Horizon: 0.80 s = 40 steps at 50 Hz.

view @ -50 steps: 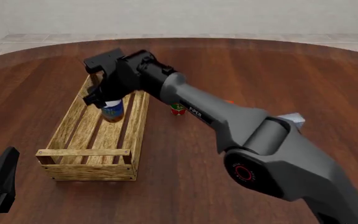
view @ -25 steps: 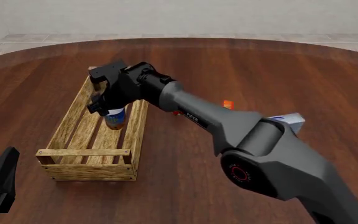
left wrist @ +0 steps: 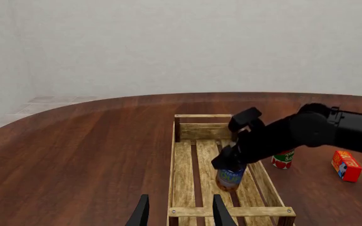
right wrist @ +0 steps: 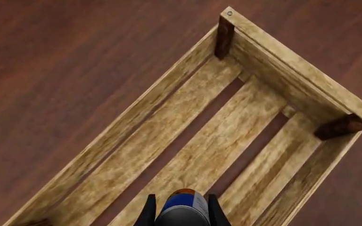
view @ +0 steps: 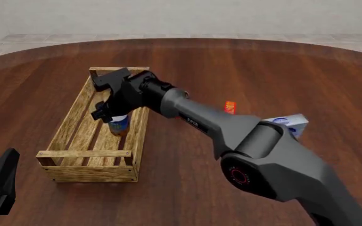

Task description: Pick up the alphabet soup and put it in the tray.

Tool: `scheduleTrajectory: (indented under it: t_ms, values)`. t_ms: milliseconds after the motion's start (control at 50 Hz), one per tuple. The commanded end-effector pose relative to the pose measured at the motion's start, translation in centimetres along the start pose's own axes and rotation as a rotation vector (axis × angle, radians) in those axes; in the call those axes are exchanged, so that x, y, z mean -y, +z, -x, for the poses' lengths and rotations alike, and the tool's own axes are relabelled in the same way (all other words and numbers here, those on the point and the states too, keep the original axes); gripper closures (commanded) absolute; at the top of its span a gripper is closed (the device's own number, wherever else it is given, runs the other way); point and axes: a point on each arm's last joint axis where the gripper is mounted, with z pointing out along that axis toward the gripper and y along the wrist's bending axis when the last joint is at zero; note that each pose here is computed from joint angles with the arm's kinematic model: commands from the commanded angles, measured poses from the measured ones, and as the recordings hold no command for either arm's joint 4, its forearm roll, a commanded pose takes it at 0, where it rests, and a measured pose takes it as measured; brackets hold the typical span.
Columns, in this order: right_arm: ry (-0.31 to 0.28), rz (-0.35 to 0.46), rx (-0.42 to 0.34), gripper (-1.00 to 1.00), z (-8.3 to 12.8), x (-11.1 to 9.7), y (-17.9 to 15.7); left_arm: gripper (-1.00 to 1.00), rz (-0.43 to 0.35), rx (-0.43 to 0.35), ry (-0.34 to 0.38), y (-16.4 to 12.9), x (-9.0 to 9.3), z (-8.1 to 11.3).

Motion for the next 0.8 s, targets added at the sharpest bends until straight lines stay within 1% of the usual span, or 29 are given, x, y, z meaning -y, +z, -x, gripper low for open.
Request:
scheduleTrajectory:
  t_ms: [20,540,600,620,640,660,680,700,720,760,780,800]
  values:
    - [0.023,-0.004,0.01,1.0,0.1,0.3,0.2,-1.0,0.0,0.0,0.0,0.0,0.0,0.0]
    - [0.027,-0.004,-0.002,1.0,-0.8,0.3,1.1,-1.0,0.0,0.0,0.0,0.0,0.0,0.0]
    - [0.02,-0.004,-0.005,1.0,-1.0,0.3,1.1,-1.0,0.0,0.0,0.0,0.0,0.0,0.0]
    - [0.029,-0.013,-0.01,-1.0,-1.0,1.0,1.4,-1.0,0.0,0.0,0.0,0.0,0.0,0.0]
    - [0.026,-0.006,-0.01,-1.0,-1.2,0.5,1.3,-1.0,0.0,0.0,0.0,0.0,0.0,0.0]
    - [0.012,-0.007,-0.009,-1.0,-1.2,0.6,1.2,-1.0,0.0,0.0,0.0,0.0,0.0,0.0]
    - [0.038,-0.011,-0.016,-1.0,-1.2,0.8,1.4,-1.0,0.0,0.0,0.0,0.0,0.0,0.0]
    - [0.028,-0.009,-0.016,-1.0,-1.2,0.7,1.3,-1.0,0.0,0.0,0.0,0.0,0.0,0.0]
    - [0.032,-0.016,-0.012,-1.0,-1.0,1.2,1.3,-1.0,0.0,0.0,0.0,0.0,0.0,0.0]
    - [0.032,-0.013,-0.011,-1.0,-1.0,1.0,1.2,-1.0,0.0,0.0,0.0,0.0,0.0,0.0]
    - [0.044,-0.015,-0.013,-1.0,-1.0,1.1,1.3,-1.0,0.0,0.0,0.0,0.0,0.0,0.0]
    - [0.033,-0.014,-0.008,-1.0,-0.9,1.0,1.1,-1.0,0.0,0.0,0.0,0.0,0.0,0.0]
